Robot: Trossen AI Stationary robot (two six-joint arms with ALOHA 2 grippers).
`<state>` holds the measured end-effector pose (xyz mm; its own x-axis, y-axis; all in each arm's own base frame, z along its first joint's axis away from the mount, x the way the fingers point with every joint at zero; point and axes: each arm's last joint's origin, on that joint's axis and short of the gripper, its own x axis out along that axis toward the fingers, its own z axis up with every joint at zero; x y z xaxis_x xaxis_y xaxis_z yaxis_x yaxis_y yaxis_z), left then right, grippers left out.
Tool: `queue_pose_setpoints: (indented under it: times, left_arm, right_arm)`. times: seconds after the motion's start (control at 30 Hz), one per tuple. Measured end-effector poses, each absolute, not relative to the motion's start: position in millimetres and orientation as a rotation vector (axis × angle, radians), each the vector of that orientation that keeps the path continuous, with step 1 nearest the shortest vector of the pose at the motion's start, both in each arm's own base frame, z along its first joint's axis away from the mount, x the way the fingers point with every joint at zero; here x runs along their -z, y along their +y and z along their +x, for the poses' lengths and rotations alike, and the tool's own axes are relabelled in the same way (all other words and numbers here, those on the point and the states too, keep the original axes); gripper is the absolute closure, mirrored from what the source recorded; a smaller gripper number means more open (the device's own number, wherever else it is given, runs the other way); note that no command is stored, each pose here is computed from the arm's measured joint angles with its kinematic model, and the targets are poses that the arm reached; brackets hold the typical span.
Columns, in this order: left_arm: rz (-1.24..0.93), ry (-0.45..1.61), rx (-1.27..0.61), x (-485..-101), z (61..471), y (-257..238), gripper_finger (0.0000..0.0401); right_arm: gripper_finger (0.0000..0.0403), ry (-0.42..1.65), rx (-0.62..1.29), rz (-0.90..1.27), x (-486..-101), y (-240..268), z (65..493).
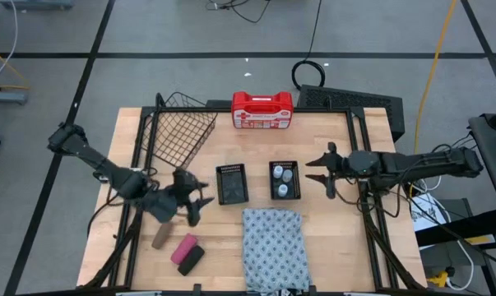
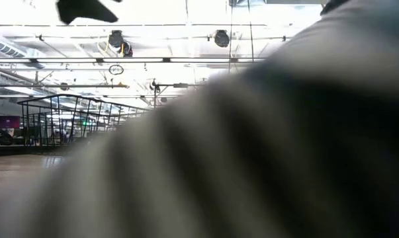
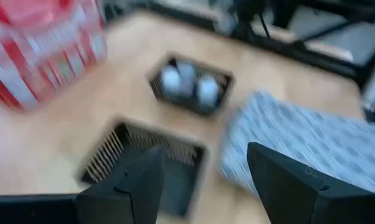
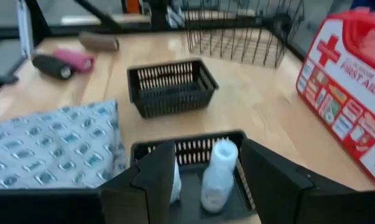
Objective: Pick & Place Medicine items
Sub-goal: Put the brown bandage into the left black basket
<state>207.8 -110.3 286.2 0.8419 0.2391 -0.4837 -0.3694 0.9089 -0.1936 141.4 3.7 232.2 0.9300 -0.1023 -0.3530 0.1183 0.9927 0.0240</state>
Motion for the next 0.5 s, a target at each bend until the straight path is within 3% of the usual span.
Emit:
queue_pose_setpoints:
  times: [0.2, 0.5]
  left_arm:
    - [-0.602, 0.696, -0.186, -275, 194, -130, 0.0169]
    - [-1.008, 0.958, -0.464, -256, 161, -142, 0.0169]
  right_arm:
    - [0.0228, 0.272, 0.106, 0.034, -219, 3, 134]
    - [0.0231, 0.254, 0.105, 0.031, -213, 3, 134]
